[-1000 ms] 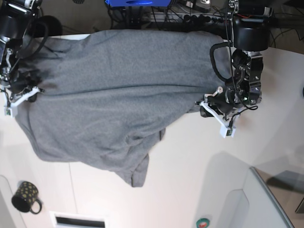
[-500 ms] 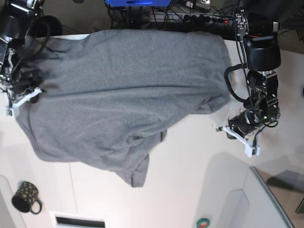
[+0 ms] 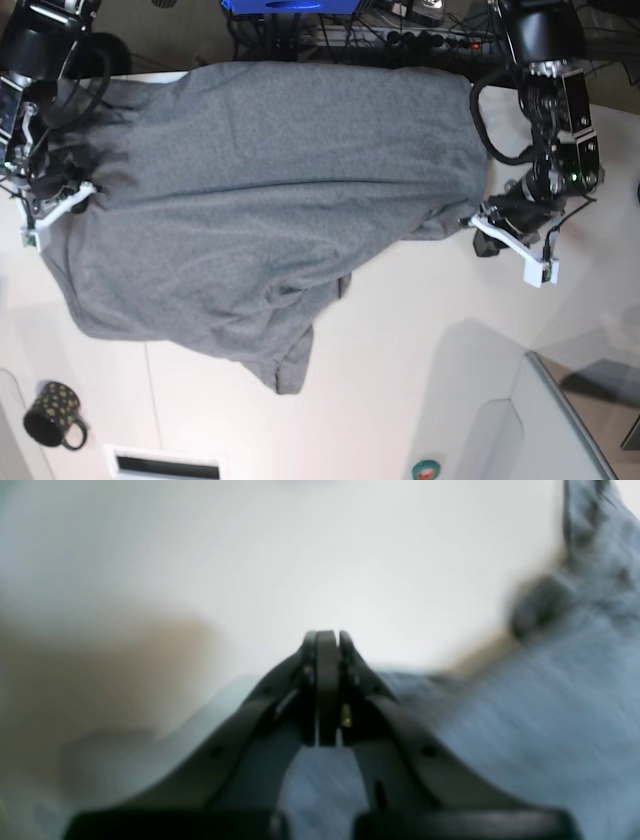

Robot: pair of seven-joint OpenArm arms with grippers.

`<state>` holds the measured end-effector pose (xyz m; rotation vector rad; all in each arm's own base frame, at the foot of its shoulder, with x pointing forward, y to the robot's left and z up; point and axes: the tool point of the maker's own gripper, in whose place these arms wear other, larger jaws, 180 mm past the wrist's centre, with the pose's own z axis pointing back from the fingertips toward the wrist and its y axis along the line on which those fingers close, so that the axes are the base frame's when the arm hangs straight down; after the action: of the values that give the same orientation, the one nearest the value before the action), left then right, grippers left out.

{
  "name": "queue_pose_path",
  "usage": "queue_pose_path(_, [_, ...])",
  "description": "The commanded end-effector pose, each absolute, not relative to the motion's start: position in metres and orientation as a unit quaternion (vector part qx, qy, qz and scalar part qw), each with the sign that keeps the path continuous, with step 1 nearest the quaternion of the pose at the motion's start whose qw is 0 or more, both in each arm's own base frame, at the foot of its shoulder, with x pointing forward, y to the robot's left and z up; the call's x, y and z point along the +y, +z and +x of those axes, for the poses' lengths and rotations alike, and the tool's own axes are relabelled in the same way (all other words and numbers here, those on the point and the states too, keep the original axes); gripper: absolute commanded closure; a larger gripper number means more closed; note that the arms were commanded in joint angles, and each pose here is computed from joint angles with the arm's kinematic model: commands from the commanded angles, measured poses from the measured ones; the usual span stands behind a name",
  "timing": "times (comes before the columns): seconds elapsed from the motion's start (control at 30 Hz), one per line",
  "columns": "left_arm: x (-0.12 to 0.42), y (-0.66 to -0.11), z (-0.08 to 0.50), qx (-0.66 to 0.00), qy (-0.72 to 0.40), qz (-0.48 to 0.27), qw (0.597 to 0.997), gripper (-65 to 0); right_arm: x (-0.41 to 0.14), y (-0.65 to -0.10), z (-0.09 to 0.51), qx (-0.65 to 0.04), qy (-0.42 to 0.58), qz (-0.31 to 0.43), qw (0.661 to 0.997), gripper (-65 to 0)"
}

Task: Layout the t-shirt on the table in an organized manner, then fold the t-shirt properly
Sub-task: 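Lower both grippers and grasp the shirt's side edges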

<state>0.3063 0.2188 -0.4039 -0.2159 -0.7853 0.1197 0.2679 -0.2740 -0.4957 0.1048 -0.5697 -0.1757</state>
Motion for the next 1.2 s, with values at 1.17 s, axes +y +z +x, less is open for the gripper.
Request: queue_pose_path(1.17, [0.144, -0.428, 0.474, -0.419, -0.026, -0.088, 0.903, 0.0, -0.305, -0.431, 0.367, -0.395, -0.089, 0.057, 0.913, -1.1])
